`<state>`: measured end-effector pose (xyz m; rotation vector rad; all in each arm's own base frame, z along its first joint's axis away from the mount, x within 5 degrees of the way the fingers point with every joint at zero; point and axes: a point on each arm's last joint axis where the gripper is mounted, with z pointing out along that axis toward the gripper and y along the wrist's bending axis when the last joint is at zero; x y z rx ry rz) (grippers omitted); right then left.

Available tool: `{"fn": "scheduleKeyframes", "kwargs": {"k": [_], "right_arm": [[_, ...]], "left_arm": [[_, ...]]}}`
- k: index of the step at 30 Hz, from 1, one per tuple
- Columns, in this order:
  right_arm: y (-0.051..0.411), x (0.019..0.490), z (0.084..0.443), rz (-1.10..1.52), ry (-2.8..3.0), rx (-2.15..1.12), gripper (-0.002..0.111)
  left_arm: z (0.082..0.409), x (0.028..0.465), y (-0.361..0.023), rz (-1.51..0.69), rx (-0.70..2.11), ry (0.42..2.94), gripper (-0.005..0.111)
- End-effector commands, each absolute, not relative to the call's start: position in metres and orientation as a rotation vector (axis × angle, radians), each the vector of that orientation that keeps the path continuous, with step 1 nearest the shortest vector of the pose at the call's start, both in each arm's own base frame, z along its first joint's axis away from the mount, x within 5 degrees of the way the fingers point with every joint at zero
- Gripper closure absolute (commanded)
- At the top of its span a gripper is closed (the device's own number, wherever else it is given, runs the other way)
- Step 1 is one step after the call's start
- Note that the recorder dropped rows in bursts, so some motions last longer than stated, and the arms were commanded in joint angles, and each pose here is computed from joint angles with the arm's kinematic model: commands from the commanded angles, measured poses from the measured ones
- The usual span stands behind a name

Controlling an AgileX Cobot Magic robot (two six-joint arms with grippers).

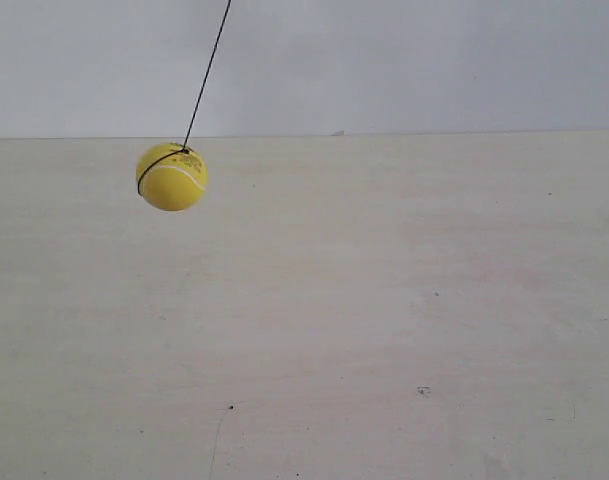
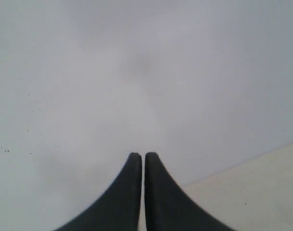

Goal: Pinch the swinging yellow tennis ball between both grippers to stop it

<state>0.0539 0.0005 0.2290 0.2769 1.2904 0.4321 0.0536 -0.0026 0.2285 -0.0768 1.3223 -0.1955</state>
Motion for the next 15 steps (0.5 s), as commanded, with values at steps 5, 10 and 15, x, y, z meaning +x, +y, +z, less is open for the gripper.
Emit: {"fn": "scheduleKeyframes", "kwargs": {"k": [5, 10, 15], "right_arm": [[0.001, 0.048, 0.250, 0.362, 1.134, 0.182, 0.108], [0.001, 0.053, 0.283, 0.377, 1.068, 0.182, 0.108], [0.008, 0.080, 0.309, 0.300, 1.159, 0.083, 0.108]], "left_arm": [[0.259, 0.045, -0.002, -0.187, -0.058, 1.105, 0.102], [0.291, 0.051, -0.005, -0.166, -0.002, 1.048, 0.102], [0.318, 0.079, -0.010, -0.133, 0.061, 1.106, 0.102]]}}
